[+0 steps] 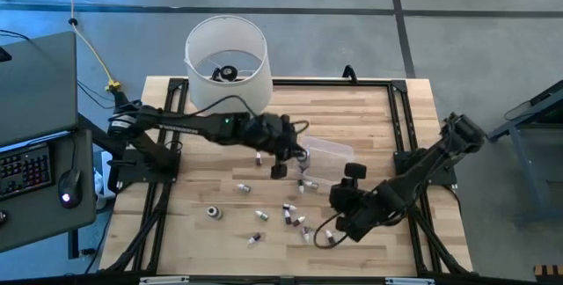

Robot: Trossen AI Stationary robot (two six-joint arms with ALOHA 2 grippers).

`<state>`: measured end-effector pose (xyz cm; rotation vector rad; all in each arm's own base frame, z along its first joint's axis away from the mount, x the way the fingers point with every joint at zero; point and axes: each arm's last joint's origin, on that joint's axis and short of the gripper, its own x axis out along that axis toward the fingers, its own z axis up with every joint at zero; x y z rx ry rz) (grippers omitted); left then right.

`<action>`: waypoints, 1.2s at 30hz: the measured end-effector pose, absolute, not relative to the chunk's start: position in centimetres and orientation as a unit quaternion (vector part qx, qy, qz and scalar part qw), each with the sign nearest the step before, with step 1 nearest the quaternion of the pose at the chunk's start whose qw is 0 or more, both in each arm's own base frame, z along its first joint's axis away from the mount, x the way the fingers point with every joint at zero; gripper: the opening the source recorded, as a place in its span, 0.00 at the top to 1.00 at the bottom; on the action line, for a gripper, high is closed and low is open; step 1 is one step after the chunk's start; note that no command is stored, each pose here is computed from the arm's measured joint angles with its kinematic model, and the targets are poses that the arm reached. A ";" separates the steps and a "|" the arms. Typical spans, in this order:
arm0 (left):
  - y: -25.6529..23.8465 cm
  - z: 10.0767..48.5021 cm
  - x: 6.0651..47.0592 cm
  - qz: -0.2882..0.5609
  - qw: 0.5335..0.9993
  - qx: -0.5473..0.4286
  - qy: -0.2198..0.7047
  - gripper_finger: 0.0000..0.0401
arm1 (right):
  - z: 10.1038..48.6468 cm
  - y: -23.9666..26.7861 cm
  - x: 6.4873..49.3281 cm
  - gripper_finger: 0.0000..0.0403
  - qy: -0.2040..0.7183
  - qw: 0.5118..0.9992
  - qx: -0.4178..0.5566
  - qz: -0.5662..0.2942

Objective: Pick & Place food coloring
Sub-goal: Put the large purple food coloring bottle into the transparent bin

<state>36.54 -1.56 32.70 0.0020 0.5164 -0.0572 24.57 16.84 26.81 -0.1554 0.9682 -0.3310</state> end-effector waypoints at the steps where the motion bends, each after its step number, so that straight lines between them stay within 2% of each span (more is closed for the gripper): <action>1: -1.1 33.0 36.6 -0.029 0.967 -0.002 0.255 0.92 | 25.8 16.5 24.2 0.67 0.449 0.878 -0.059 -0.156; 8: 0.6 34.7 36.7 -0.019 0.974 -0.011 0.226 0.92 | 21.1 12.8 20.5 0.67 0.359 0.921 0.000 -0.151; 15: 3.0 35.0 37.7 0.016 0.981 -0.001 0.192 0.92 | 19.6 9.5 17.7 0.67 0.317 0.933 0.072 -0.151; 17: 3.9 33.7 39.1 0.025 0.981 -0.004 0.194 0.92 | 19.5 9.0 17.1 0.67 0.301 0.938 0.094 -0.146; 20: 4.9 31.0 39.7 0.037 0.968 -0.013 0.247 0.92 | 19.5 8.5 16.7 0.67 0.274 0.945 0.110 -0.137; 36: 5.5 30.2 40.0 0.063 0.961 -0.047 0.266 0.92 | 20.7 8.5 16.7 0.67 0.201 0.973 0.080 -0.083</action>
